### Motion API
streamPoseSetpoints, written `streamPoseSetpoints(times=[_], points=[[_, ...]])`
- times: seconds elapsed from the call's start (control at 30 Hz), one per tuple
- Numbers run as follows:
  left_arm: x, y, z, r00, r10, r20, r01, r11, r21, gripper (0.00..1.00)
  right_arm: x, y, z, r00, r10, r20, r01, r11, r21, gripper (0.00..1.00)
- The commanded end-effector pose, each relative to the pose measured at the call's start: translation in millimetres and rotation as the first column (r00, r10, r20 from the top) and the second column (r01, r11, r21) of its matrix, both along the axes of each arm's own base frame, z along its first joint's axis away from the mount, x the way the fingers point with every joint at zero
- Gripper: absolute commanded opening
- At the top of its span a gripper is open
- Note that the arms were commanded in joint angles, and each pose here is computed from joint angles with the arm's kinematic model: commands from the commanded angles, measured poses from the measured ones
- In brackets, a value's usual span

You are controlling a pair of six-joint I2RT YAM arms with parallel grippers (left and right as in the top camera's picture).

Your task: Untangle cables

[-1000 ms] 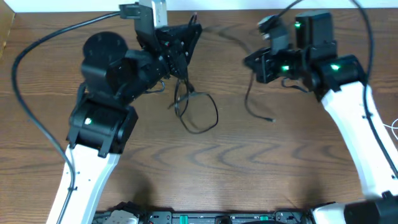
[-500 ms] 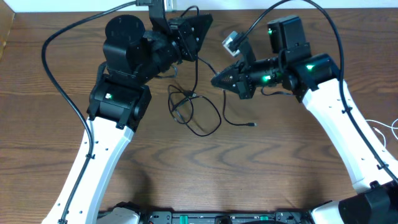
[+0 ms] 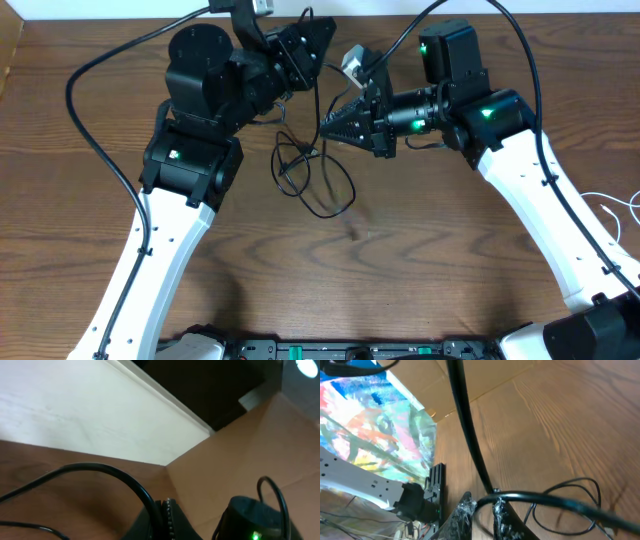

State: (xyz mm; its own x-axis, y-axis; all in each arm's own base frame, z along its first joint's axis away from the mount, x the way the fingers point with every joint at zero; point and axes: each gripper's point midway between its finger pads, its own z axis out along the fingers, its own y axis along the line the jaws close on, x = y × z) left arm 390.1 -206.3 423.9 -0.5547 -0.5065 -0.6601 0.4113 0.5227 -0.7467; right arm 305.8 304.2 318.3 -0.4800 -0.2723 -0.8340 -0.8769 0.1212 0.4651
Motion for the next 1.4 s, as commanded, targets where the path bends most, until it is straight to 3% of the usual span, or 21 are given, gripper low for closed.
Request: streamPoseSetpoints(times=[0.0,0.33,0.4,0.43,0.5,0.9,1.13,1.17,1.3,1.37], points=[[-2,3,11,0.998,0.013,-0.065,-0.02,0.994,-0.108,0.08,-6,3,11,0.999,0.035,0.024,-0.036,0.999,0.034,0.11],[-6,-2,13,0.994,-0.021,-0.107,0.003,0.987,-0.163,0.08,0,5,17,0.996,0.027,0.079,-0.031,0.998,0.052,0.13],[-8,-4,15,0.993,-0.042,-0.11,0.022,0.984,-0.176,0.08,1,5,18,0.996,0.024,0.088,-0.029,0.998,0.054,0.16],[-9,-5,16,0.993,-0.051,-0.109,0.031,0.983,-0.179,0.08,2,5,18,0.996,0.021,0.089,-0.026,0.998,0.052,0.23],[-10,-6,18,0.993,-0.055,-0.101,0.036,0.983,-0.182,0.08,2,5,18,0.996,0.022,0.089,-0.026,0.998,0.052,0.27],[-19,-20,23,0.986,-0.11,-0.122,0.079,0.969,-0.235,0.08,0,12,24,0.991,0.035,0.132,-0.044,0.997,0.07,0.26],[-20,-22,30,0.989,-0.115,-0.096,0.089,0.966,-0.243,0.08,13,10,19,0.987,-0.03,0.156,0.025,0.999,0.036,0.27],[-20,-21,30,0.989,-0.115,-0.096,0.089,0.966,-0.243,0.07,13,11,19,0.987,-0.03,0.159,0.025,0.999,0.037,0.26],[-20,-21,30,0.989,-0.114,-0.096,0.088,0.966,-0.242,0.08,15,12,24,0.987,-0.039,0.158,0.032,0.998,0.051,0.01],[-20,-21,30,0.989,-0.114,-0.096,0.088,0.966,-0.242,0.07,15,12,24,0.986,-0.039,0.162,0.031,0.998,0.053,0.01]])
